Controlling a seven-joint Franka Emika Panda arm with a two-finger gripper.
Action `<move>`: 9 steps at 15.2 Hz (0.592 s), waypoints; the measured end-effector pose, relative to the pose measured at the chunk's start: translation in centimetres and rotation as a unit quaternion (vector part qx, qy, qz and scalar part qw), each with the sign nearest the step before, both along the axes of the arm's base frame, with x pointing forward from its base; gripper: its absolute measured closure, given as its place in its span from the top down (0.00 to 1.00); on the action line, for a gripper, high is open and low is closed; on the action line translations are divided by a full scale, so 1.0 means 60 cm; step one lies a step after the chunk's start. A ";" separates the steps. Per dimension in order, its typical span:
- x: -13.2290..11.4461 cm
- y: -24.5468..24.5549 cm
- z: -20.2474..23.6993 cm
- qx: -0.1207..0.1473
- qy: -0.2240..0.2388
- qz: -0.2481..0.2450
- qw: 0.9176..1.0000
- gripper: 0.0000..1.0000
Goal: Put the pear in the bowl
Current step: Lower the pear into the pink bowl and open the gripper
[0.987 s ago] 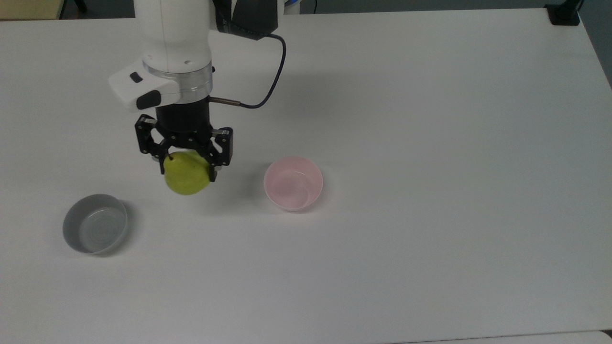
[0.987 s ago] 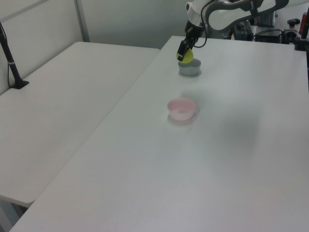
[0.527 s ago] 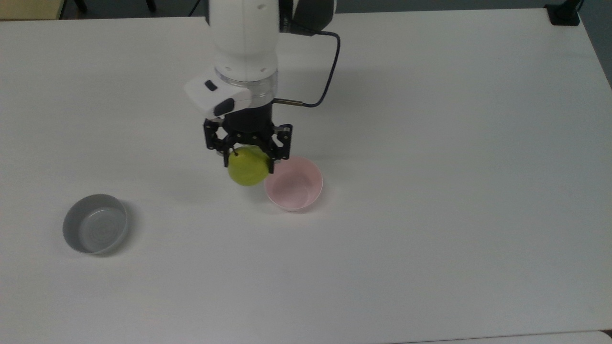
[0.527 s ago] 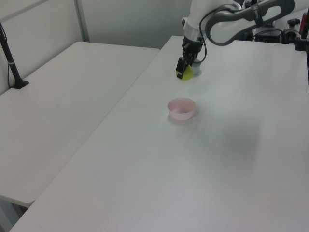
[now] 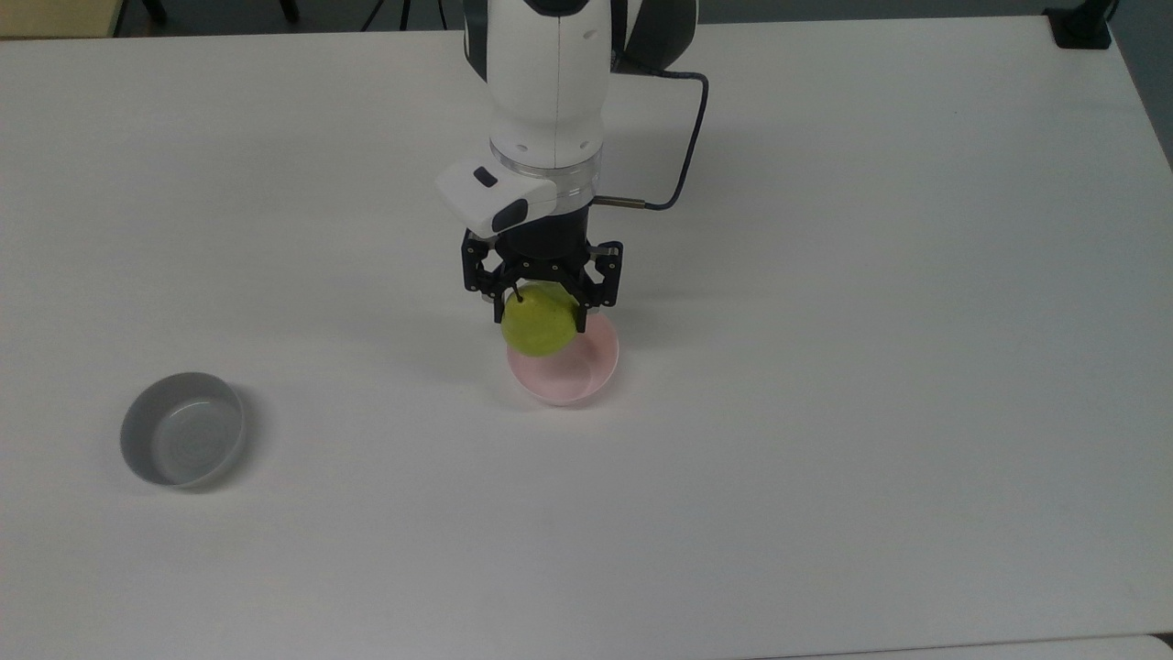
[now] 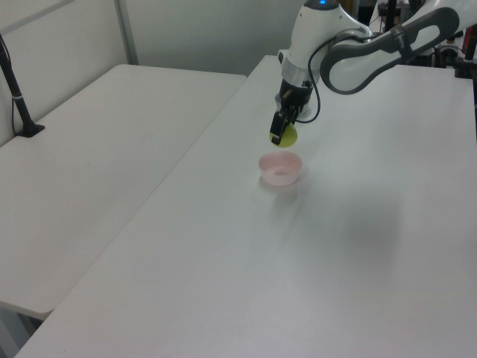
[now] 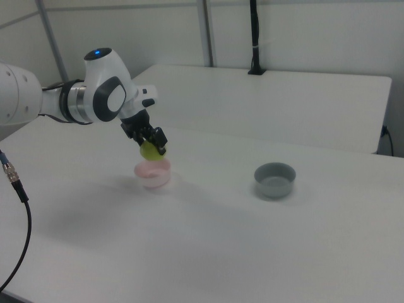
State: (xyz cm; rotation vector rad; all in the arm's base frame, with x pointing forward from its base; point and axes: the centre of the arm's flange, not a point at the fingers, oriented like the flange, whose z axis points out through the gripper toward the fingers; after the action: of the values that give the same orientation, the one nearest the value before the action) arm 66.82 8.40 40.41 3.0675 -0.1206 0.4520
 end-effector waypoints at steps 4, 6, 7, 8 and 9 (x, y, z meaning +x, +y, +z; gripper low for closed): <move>-0.007 0.009 -0.034 0.004 -0.016 0.008 1.000 0.82; -0.005 0.012 -0.046 0.005 -0.025 0.011 1.000 0.82; -0.004 0.013 -0.051 0.005 -0.024 0.011 1.000 0.82; -0.004 0.014 -0.057 0.004 -0.021 0.012 1.000 0.82; -0.004 0.014 -0.064 0.003 -0.018 0.012 1.000 0.82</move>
State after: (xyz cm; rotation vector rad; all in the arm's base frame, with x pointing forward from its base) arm 66.56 9.25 36.58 3.0714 -0.0867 0.5103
